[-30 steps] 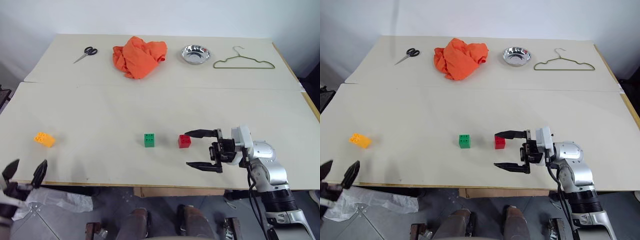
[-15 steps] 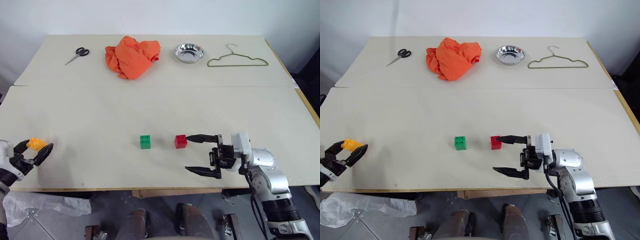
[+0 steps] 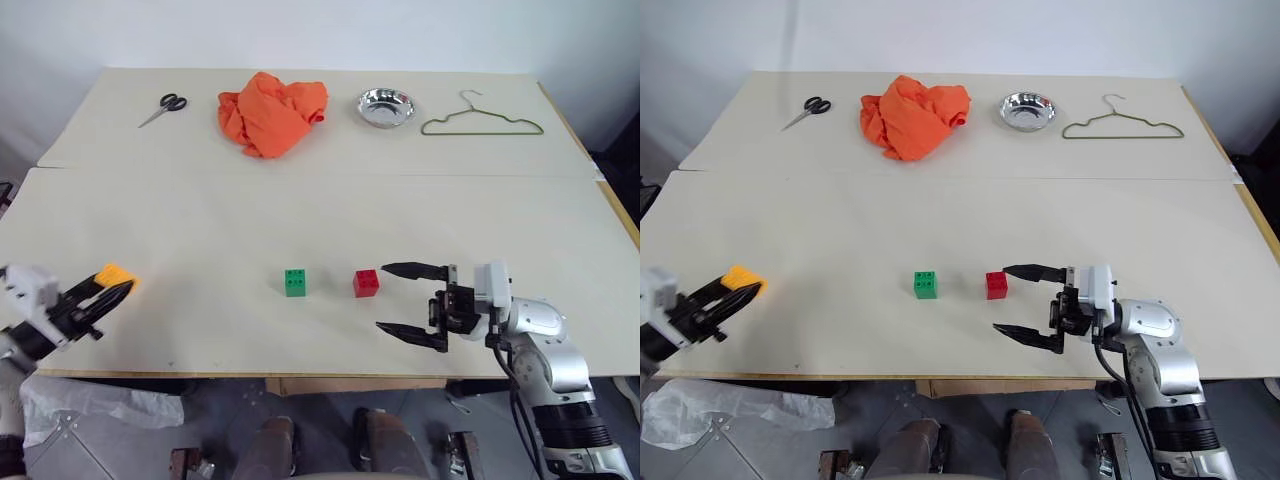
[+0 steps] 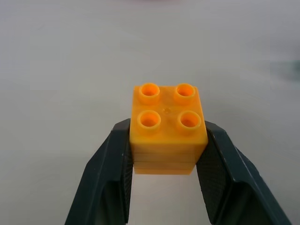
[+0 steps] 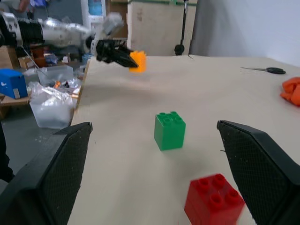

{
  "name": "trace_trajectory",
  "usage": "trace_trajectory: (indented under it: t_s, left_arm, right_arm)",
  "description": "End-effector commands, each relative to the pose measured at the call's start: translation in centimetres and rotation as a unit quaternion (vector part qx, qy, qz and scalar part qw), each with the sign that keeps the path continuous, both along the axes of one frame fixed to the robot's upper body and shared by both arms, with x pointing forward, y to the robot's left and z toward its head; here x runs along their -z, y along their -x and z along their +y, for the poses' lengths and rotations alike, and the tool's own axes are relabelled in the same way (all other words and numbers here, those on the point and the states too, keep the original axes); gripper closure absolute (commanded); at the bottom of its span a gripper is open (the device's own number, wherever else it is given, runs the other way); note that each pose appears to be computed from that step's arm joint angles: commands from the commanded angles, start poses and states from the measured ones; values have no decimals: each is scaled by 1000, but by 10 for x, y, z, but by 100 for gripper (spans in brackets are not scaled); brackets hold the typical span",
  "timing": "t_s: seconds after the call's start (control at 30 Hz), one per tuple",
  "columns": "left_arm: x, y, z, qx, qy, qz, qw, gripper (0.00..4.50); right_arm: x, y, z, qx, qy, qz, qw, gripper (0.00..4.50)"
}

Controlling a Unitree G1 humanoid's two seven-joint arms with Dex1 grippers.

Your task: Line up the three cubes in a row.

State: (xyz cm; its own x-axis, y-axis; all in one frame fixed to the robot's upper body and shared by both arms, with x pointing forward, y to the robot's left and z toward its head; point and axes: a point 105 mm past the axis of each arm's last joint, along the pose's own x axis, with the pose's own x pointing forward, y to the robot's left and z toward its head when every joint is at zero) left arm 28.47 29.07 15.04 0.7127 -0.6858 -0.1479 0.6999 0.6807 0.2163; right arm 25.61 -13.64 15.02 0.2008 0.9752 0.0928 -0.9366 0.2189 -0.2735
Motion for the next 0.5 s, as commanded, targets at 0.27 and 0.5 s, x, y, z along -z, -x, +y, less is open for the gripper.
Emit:
trace_trajectory:
  t_s: [0.27,0.5]
  left_arm:
    - [14,-35,-75,301,-135,36,943,301]
    - [23,-44,-78,333,-157,58,928,301]
  right_arm:
    - [-2,16,-16,49,6,-13,999,0]
    - [-1,25,-22,81,7,-11,997,0]
